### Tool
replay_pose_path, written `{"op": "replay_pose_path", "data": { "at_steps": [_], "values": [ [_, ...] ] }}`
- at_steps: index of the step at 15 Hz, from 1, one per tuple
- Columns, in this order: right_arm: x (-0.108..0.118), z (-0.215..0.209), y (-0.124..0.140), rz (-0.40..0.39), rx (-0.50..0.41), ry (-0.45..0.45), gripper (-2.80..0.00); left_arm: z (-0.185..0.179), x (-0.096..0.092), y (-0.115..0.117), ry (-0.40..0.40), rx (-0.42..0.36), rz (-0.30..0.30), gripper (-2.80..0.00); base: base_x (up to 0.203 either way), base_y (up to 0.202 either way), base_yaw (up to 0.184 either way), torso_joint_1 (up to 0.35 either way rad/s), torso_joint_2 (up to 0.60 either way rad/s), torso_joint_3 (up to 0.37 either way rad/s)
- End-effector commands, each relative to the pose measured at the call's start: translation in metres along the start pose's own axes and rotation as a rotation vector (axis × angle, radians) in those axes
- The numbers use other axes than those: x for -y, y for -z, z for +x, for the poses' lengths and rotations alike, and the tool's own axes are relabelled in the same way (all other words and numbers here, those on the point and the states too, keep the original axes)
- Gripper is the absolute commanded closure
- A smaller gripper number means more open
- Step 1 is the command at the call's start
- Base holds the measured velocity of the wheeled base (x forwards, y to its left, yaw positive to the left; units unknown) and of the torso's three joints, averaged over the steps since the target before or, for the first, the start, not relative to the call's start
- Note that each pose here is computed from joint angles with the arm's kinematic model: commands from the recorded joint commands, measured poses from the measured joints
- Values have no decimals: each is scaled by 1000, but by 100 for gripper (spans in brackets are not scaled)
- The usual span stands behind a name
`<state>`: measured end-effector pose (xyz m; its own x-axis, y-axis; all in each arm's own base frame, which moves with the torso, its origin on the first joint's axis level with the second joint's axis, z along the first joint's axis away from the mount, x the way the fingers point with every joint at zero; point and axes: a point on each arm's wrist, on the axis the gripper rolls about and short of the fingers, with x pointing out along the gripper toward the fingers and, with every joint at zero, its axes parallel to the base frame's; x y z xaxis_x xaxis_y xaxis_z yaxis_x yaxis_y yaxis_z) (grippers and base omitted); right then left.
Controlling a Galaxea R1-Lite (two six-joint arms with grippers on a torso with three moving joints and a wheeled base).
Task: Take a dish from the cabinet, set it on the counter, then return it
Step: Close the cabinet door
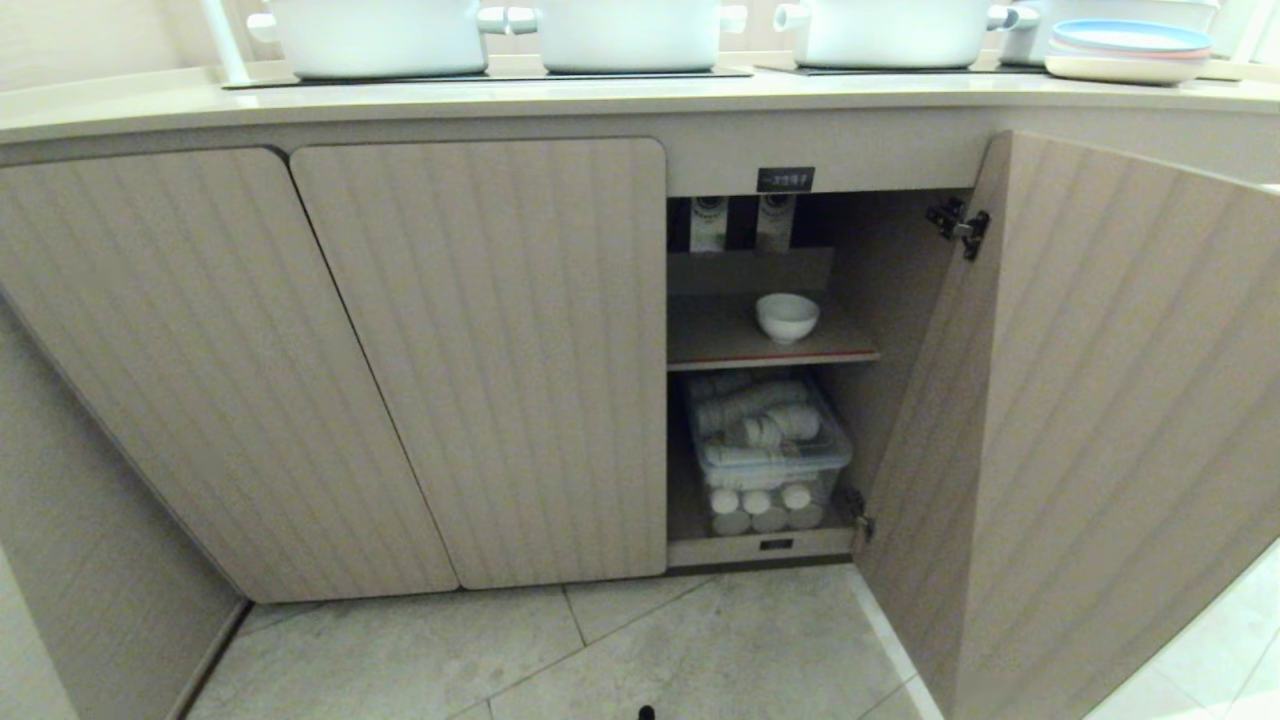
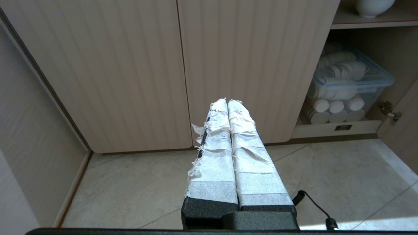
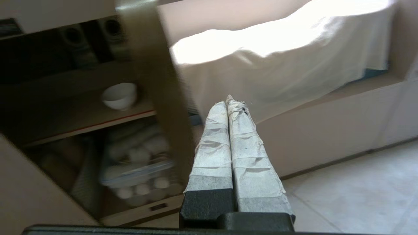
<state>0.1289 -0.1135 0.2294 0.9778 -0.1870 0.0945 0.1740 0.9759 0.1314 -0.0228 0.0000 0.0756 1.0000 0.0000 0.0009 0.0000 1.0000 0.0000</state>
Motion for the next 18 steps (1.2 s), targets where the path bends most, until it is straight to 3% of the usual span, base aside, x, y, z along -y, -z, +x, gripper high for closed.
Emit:
{"op": "replay_pose_path", "data": {
  "at_steps": [1, 6, 18],
  "values": [
    [-6, 5, 1, 20, -1, -50, 0, 0, 0, 0, 0, 1, 0, 0, 0, 0, 0, 0, 0, 0],
    [-28, 12, 1, 84, 15, -187, 0, 0, 0, 0, 0, 1, 0, 0, 0, 0, 0, 0, 0, 0],
    [-61, 3, 7, 246, -12, -364, 0, 0, 0, 0, 0, 1, 0, 0, 0, 0, 0, 0, 0, 0]
  ]
}}
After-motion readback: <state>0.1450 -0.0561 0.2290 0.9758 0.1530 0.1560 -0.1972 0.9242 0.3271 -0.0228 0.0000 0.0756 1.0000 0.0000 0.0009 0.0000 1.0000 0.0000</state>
